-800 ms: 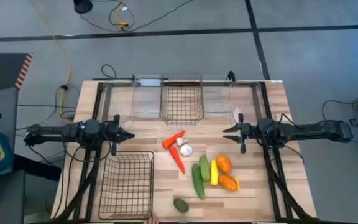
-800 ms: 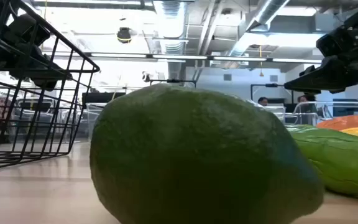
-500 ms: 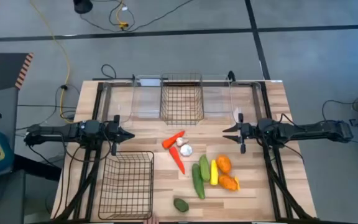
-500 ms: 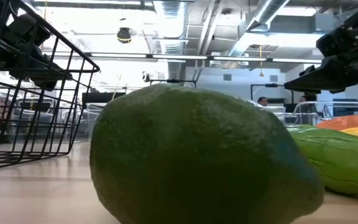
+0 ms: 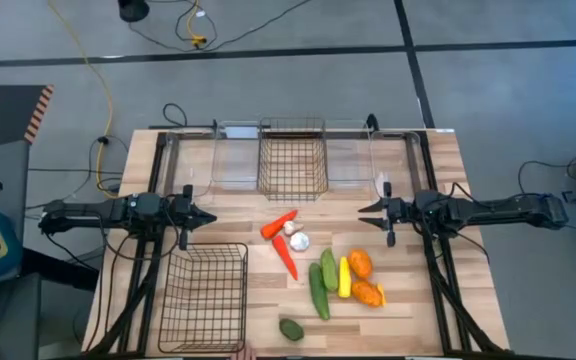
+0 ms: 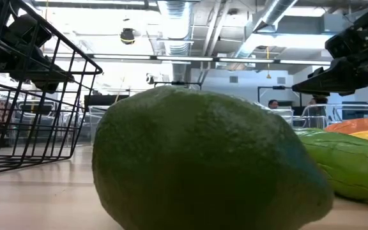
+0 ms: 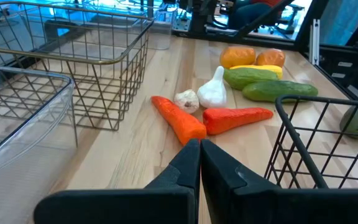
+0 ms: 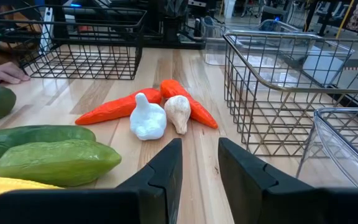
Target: Sort produce into baskets
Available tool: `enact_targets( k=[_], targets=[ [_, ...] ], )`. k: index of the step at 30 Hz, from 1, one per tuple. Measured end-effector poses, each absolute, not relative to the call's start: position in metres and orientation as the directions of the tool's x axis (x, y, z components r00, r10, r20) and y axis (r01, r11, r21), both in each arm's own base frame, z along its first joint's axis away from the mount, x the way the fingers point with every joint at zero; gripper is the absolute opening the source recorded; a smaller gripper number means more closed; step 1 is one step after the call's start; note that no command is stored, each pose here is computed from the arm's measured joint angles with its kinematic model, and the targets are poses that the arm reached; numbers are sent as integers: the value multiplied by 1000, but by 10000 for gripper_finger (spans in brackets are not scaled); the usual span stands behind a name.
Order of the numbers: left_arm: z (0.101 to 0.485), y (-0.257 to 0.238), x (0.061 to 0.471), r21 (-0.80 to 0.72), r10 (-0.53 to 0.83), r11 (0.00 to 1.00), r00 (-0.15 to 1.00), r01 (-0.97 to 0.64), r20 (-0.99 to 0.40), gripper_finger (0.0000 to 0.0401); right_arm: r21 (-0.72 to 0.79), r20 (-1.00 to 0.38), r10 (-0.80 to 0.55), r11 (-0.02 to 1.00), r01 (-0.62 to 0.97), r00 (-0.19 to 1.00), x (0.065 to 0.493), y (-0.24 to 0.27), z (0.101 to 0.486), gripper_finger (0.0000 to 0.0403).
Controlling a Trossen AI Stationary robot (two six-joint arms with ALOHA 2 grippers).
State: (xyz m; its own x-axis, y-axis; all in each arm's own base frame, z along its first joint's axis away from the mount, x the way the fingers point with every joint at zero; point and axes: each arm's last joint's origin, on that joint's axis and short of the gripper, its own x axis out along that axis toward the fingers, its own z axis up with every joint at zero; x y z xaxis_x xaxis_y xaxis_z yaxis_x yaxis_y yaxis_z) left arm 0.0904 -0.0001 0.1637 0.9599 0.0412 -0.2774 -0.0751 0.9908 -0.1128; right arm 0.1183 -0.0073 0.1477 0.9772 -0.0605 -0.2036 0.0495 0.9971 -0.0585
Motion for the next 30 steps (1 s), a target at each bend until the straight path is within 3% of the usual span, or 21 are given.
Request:
enact_targets(
  k=[30],
  targets=[
    [165,0,91,-119,40,990,963,-75,-268,0,-59,-203,-61,997,49,977,118,-7,148,132]
  ],
)
